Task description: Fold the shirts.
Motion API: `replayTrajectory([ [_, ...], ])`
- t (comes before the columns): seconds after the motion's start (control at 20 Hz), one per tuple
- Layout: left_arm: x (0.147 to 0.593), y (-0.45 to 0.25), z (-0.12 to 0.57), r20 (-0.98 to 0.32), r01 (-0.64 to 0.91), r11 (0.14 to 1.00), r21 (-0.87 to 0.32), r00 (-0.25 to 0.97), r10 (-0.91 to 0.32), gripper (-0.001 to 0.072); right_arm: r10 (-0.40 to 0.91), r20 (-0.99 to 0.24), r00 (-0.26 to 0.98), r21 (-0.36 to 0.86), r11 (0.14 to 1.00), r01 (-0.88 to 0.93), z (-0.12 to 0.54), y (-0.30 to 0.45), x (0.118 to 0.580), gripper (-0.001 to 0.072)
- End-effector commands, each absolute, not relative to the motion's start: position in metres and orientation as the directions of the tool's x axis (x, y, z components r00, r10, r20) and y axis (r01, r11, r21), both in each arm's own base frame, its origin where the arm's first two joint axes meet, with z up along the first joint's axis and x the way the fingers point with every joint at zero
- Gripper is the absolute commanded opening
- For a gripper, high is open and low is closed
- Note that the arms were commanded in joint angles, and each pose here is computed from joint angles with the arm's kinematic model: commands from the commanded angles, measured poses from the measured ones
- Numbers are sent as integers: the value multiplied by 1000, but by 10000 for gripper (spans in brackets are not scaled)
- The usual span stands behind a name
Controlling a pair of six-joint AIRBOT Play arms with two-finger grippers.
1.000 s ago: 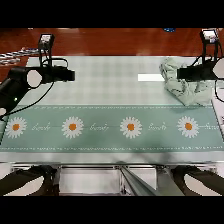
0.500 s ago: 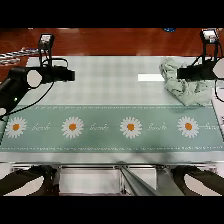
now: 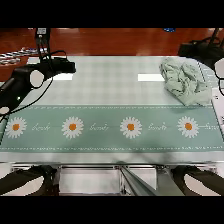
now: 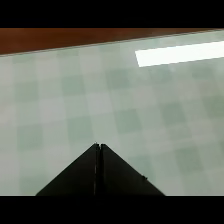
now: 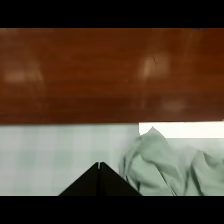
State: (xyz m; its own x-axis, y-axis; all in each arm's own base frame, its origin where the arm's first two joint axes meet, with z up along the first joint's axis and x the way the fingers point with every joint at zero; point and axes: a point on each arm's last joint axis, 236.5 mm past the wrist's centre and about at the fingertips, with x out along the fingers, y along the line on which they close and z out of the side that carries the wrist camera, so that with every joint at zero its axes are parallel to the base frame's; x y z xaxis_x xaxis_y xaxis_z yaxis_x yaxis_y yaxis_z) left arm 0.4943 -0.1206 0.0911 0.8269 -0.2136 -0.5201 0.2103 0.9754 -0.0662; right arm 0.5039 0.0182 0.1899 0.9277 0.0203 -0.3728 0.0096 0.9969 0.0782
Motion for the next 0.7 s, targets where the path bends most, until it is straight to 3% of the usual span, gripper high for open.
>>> replayTrajectory([
  [0.0, 504, -123, 107, -451, 206, 975, -84, 864, -221, 20, 55, -106, 993, 209, 977, -32, 260, 26, 512, 24],
  [0.1, 506, -123, 110, -437, 207, 975, -83, 871, -222, 20, 59, -36, 998, 263, 963, -48, 285, 27, 504, 36],
  [0.15, 505, -123, 110, -439, 207, 975, -83, 870, -222, 21, 58, -32, 998, 267, 963, -47, 289, 25, 502, 122],
  [0.2, 506, -122, 110, -437, 207, 975, -82, 872, -222, 31, 52, -44, 998, 260, 965, -39, 287, 22, 501, 321],
  [0.25, 508, -121, 113, -424, 213, 975, -64, 878, -220, 124, 42, -65, 997, 247, 969, -25, 282, 17, 501, 413],
  [0.35, 515, -112, 115, -401, 223, 975, 12, 894, -199, 509, -6, -159, 987, 204, 978, 39, 252, -6, 506, 416],
  [0.45, 519, -91, 109, -416, 202, 978, 62, 896, -158, 509, -72, -301, 951, 194, 972, 135, 202, -43, 514, 417],
  [0.65, 512, -49, 84, -520, 115, 993, 28, 850, -84, 507, -138, -574, 807, 171, 944, 283, 78, -97, 521, 416],
])
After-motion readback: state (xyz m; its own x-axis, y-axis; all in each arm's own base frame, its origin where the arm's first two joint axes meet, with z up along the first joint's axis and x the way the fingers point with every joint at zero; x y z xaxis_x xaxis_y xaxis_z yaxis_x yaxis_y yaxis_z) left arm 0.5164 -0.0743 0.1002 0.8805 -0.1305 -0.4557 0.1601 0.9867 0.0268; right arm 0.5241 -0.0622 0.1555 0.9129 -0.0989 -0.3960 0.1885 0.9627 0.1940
